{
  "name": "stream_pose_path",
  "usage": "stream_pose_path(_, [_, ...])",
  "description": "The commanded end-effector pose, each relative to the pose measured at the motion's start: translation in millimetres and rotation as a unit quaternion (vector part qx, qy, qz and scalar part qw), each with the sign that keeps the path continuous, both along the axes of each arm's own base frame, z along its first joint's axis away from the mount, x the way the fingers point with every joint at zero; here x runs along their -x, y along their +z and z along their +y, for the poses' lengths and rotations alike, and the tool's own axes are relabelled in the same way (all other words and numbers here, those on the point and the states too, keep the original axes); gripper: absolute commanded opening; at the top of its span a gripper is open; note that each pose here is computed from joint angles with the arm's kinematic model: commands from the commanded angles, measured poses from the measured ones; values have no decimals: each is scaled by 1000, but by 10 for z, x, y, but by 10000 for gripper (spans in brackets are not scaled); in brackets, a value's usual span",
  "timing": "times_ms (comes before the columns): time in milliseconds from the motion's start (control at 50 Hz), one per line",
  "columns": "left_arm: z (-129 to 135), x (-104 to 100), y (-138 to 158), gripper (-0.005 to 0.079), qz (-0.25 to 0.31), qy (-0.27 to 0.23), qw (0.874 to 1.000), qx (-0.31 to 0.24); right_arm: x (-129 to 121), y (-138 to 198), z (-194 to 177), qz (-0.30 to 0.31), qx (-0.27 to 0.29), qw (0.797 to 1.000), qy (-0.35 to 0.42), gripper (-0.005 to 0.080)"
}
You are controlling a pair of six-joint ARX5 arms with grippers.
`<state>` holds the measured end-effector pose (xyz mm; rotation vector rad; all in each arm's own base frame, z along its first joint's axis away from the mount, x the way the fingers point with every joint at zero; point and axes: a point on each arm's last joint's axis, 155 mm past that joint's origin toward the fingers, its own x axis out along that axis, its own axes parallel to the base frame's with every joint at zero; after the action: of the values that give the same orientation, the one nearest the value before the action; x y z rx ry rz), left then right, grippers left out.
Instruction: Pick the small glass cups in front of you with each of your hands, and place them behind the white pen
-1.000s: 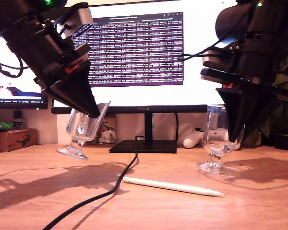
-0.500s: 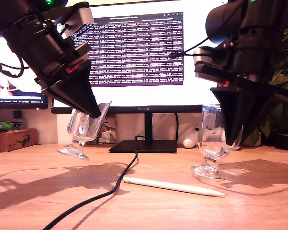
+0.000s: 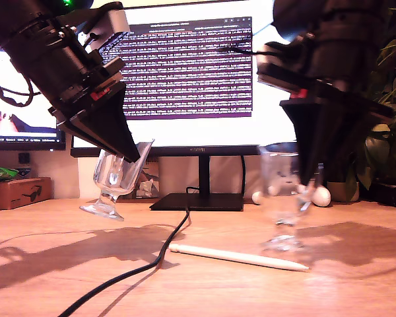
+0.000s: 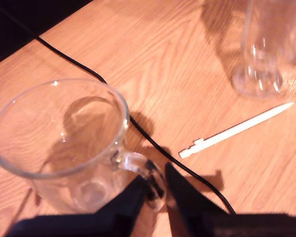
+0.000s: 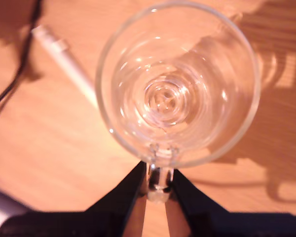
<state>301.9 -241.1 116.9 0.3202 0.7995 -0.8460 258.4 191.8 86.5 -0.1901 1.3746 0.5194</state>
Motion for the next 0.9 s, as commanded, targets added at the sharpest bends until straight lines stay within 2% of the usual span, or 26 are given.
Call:
stream_pose_path(0, [-56, -46, 81, -20, -16, -6, 1000, 8, -69, 146, 80, -26, -15, 1000, 4, -13])
stream_pose_path(260, [-53, -40, 76, -20, -14, -6, 1000, 7, -197, 138, -49, -59, 25, 998, -8, -13])
stream_pose_path(880, [-53, -42, 77, -20, -14, -6, 1000, 7, -239, 143, -2, -66, 16, 998, -10, -13])
